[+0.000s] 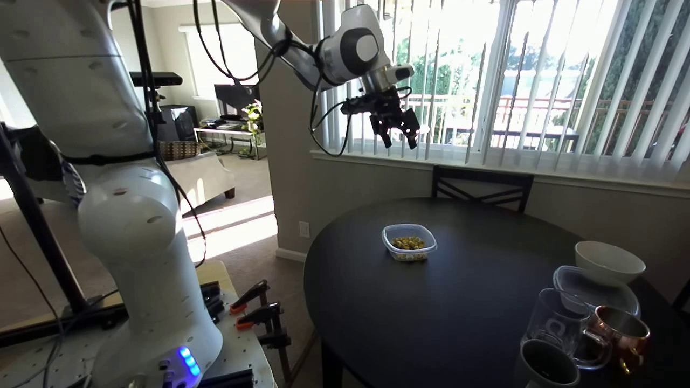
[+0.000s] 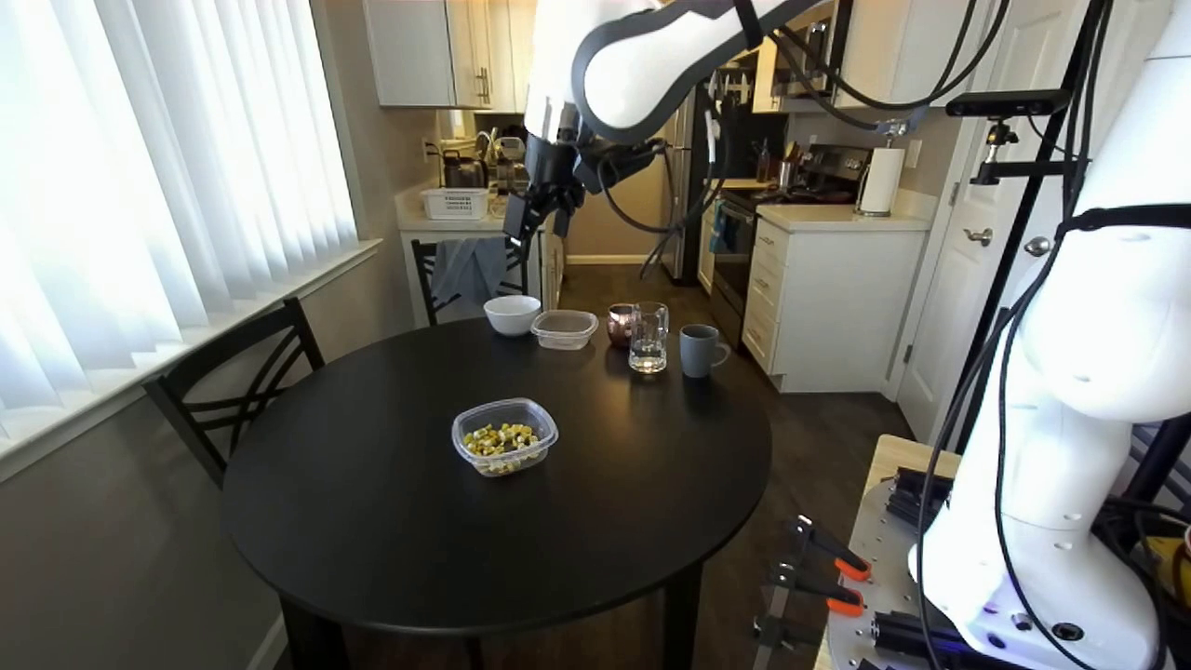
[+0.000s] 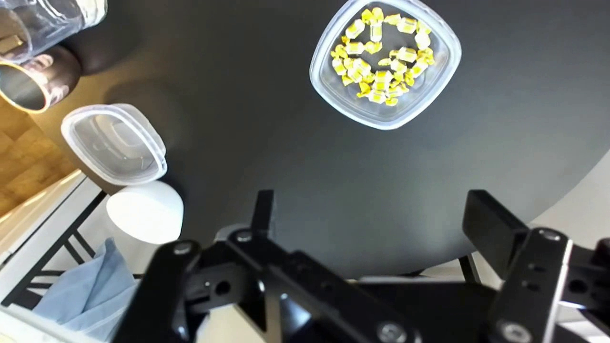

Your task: Pour out the contents from the bowl

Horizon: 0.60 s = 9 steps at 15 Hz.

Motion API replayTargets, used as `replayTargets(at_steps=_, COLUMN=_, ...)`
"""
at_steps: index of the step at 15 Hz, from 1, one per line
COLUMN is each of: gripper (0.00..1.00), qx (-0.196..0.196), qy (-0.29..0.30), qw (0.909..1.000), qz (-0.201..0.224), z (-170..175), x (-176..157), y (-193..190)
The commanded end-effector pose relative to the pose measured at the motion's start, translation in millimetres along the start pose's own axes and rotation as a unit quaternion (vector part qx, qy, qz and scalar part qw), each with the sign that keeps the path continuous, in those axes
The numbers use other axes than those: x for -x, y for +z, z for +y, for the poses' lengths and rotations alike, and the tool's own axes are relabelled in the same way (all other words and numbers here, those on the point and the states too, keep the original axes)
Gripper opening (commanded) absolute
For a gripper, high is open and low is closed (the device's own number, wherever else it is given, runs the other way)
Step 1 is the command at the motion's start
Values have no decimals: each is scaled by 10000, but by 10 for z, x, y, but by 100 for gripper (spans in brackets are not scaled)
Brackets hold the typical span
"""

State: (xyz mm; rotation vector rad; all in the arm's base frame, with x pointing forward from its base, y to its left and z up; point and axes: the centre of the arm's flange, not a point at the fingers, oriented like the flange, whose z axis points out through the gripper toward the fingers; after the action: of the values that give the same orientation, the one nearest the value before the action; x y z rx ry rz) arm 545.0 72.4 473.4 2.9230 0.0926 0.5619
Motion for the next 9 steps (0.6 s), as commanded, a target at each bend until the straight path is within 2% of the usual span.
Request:
replayTargets(at_steps=1, gripper=100, qx=-231, qy=475, qw=9985, qz=-105, z=-193, x=-27, y=465)
replayTargets(at_steps=4, gripper=100, qx=-634, qy=844, qw=9944, qz=-38, z=-407, x=51, y=722)
replayTargets(at_steps=5, gripper=100, qx=-857, qy=701, qw=9938, qz=77, z=-494, x=138, y=777)
replayTargets(at_steps=6, gripper=100, qx=-573, qy=668, qw=9961, qz=-81, z=-373, x=28, y=676)
replayTargets(at_steps=9, gripper=100, qx=-749, qy=691, qw=9948, qz=-13, z=-515, x=84, y=786)
